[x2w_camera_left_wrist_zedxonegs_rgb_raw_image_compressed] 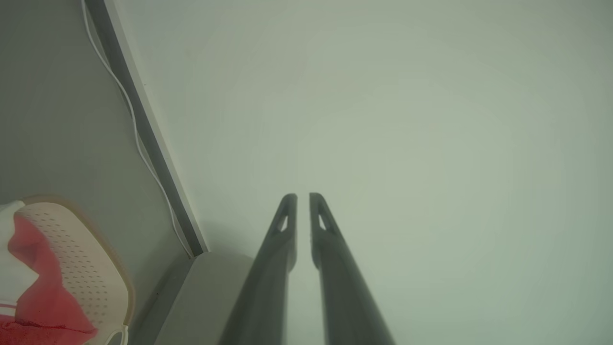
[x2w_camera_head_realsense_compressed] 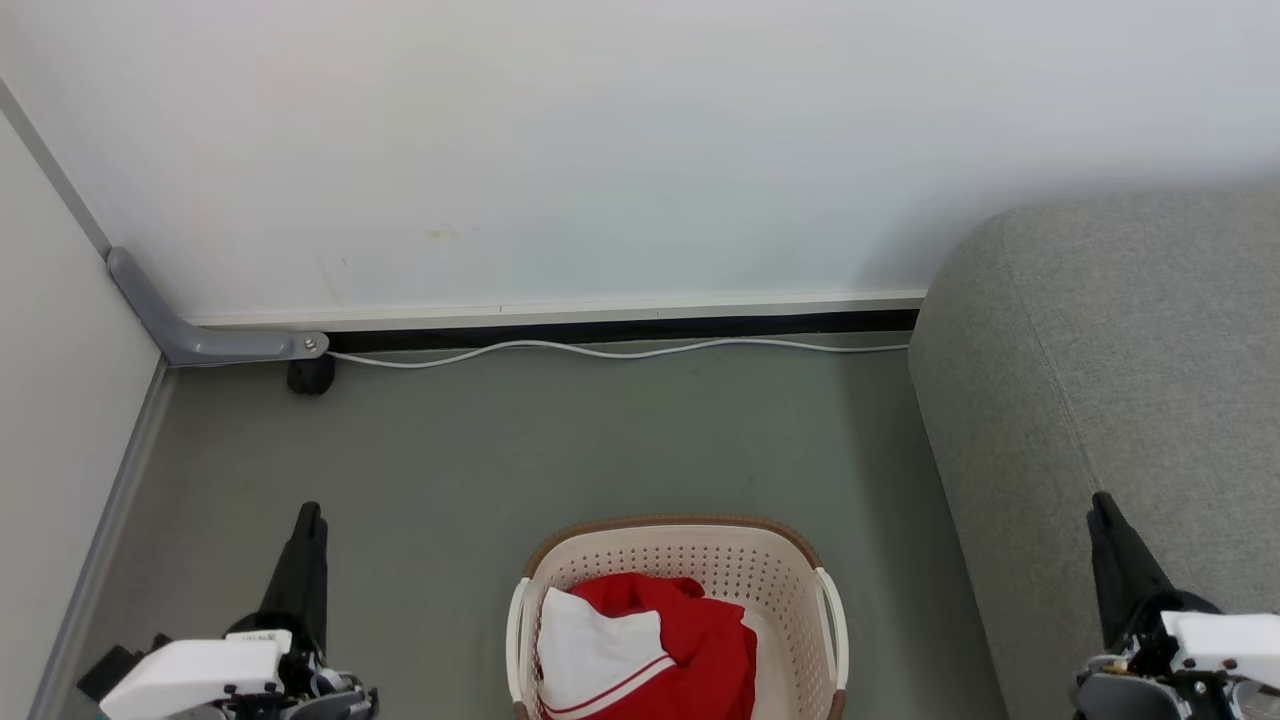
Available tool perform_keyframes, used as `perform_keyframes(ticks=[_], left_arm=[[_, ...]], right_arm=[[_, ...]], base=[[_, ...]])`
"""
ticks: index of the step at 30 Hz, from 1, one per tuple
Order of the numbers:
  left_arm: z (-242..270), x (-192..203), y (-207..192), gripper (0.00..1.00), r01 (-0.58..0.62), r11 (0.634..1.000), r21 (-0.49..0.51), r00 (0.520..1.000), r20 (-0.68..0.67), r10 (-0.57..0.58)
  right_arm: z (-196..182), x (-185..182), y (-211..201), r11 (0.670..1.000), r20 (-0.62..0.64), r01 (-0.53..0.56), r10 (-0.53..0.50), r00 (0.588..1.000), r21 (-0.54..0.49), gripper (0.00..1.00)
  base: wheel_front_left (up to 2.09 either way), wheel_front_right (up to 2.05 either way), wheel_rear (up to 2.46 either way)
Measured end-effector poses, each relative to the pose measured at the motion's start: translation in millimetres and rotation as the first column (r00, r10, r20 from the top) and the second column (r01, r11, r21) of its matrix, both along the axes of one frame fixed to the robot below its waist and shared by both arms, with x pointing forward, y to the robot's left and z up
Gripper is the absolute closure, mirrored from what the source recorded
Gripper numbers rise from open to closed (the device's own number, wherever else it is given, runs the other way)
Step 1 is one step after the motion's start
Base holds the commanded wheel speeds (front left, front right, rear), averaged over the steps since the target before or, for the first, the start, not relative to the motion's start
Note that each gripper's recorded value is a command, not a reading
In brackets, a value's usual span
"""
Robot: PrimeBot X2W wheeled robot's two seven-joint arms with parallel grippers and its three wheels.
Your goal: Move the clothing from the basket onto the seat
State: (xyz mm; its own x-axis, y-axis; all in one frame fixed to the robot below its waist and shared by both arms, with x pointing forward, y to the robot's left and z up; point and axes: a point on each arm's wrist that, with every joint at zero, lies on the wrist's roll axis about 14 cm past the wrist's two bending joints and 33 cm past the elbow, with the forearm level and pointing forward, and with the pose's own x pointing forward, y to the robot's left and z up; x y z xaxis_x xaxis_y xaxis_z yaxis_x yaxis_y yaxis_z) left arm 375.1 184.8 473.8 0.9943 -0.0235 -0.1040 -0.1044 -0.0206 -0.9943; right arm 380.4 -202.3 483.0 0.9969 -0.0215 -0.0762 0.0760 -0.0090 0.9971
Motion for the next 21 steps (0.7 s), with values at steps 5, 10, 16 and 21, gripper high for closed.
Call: perform_keyframes(ticks=[5,10,16,21], left_arm=[[-30.3,-15.8,-5.5,0.00,-0.003,1.000,-0.023,0.996,-0.093,0.001],[-29.6,-15.6,-3.9,0.00,-0.013,1.000,-0.018,0.996,-0.091,0.012],[-29.5,-14.1,-2.8,0.00,-0.021,1.000,-0.008,0.996,-0.092,0.021],[-29.8,-12.7,-2.9,0.00,-0.024,1.000,0.008,0.995,-0.093,0.025]], right_arm=[[-32.0,-15.8,7.4,1.000,-0.096,-0.002,0.004,0.995,0.027,0.00],[-28.8,-13.8,9.1,1.000,-0.086,-0.007,0.009,0.996,0.024,0.00],[-27.5,-11.1,12.6,1.000,-0.084,-0.019,0.019,0.996,0.008,0.00],[-21.0,-4.3,13.6,1.000,-0.067,-0.023,0.022,0.998,-0.013,0.00]], base=[[0.00,0.00,0.00],[0.00,0.00,0.00],[0.00,0.00,0.00],[0.00,0.00,0.00]])
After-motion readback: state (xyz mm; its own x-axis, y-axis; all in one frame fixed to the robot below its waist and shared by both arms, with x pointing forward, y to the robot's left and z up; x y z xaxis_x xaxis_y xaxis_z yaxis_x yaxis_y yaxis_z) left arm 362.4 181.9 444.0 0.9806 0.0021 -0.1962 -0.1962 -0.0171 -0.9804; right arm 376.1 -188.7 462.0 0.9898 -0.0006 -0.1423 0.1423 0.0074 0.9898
